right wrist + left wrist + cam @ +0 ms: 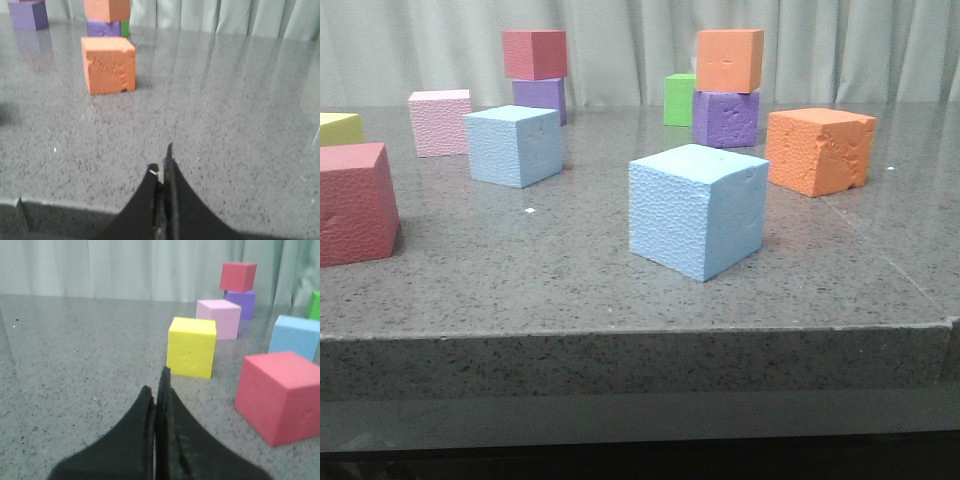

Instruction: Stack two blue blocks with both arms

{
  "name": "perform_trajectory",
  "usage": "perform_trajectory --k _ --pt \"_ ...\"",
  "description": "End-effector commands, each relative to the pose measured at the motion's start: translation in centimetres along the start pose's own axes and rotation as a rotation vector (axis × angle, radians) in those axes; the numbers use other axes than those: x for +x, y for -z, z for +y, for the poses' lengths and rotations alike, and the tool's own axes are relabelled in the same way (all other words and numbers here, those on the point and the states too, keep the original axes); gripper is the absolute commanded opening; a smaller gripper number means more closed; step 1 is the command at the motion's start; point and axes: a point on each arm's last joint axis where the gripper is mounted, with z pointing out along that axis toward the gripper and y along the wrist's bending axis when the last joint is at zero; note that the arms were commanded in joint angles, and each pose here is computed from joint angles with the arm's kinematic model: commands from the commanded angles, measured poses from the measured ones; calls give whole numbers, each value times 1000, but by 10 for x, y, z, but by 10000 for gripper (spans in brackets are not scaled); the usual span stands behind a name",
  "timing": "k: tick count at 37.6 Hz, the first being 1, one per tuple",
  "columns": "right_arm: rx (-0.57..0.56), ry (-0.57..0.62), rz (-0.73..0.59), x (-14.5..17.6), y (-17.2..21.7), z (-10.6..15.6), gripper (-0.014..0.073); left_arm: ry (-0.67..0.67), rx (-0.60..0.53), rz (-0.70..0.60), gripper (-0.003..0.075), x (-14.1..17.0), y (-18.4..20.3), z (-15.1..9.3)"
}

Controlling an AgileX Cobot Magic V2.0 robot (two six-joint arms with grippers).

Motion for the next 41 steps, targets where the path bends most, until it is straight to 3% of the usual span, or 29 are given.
perform_trajectory --k 1,10,24,30,36,41 --pt "11 -12 -168 -16 3 -1 -66 84 -12 -163 -20 -13 2 2" --pt "2 -142 -247 -28 6 -2 -66 86 -25 -264 -20 -22 4 3" --pt "-18 -138 -374 -89 29 0 -66 124 -33 -511 -20 -58 16 5" --pt "-35 -133 -232 -118 33 2 -66 35 15 -271 -20 -96 16 -6" --pt "-42 -130 -7 -145 13 4 -66 -45 5 -53 -20 -124 -8 -9" --pt "-37 -122 109 -152 -10 4 -66 -45 4 33 -20 -139 -28 -10"
